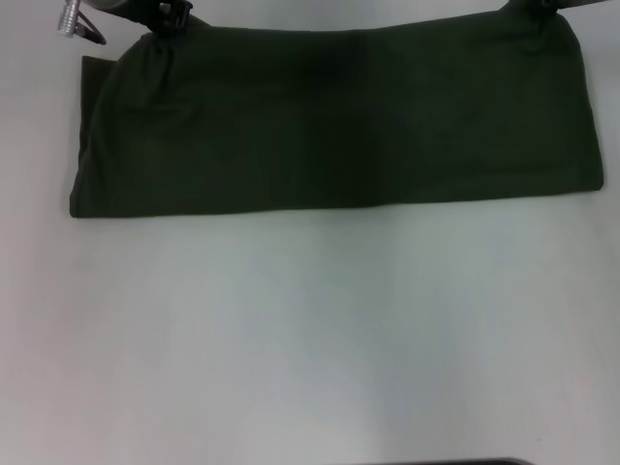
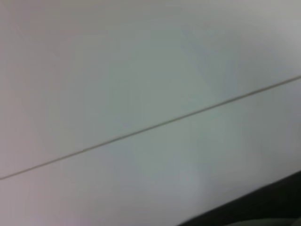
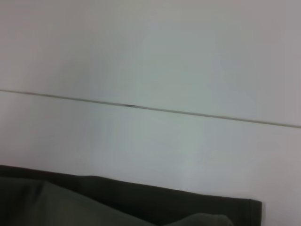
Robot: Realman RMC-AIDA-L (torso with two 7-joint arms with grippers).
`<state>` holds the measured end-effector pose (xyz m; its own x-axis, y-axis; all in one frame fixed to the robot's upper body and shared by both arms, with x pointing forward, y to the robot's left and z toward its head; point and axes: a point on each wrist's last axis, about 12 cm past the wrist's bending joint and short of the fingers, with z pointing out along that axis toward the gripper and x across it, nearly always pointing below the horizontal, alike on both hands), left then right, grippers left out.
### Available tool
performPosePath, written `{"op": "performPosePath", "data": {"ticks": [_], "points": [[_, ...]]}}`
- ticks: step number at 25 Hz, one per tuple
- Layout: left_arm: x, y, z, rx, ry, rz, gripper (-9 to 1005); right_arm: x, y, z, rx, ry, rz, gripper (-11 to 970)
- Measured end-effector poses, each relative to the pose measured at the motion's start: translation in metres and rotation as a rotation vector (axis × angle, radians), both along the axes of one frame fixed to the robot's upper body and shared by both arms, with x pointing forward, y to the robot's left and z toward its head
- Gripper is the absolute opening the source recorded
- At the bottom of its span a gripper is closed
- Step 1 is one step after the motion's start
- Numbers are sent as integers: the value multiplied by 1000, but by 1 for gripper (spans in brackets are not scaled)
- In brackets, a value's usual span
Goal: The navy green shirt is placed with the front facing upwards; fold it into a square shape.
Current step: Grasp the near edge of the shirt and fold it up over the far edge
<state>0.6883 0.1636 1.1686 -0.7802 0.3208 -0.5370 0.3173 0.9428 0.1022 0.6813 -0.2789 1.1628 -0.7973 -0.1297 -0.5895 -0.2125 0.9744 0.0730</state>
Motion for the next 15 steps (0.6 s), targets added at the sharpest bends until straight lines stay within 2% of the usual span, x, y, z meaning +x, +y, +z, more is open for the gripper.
{"op": "performPosePath", "data": {"ticks": [5,10,15], "points": [[-1,-4,-4,-14,-21,-3,38,-1,0,-4,3,4,-4,53],[-3,1,-5,-45,10,37,39,-2,-3,-6,-2,8,-12,53],[-4,8,-6,-50,22,67,101,-1,-9,-5,-22,-7,-30,136]]}}
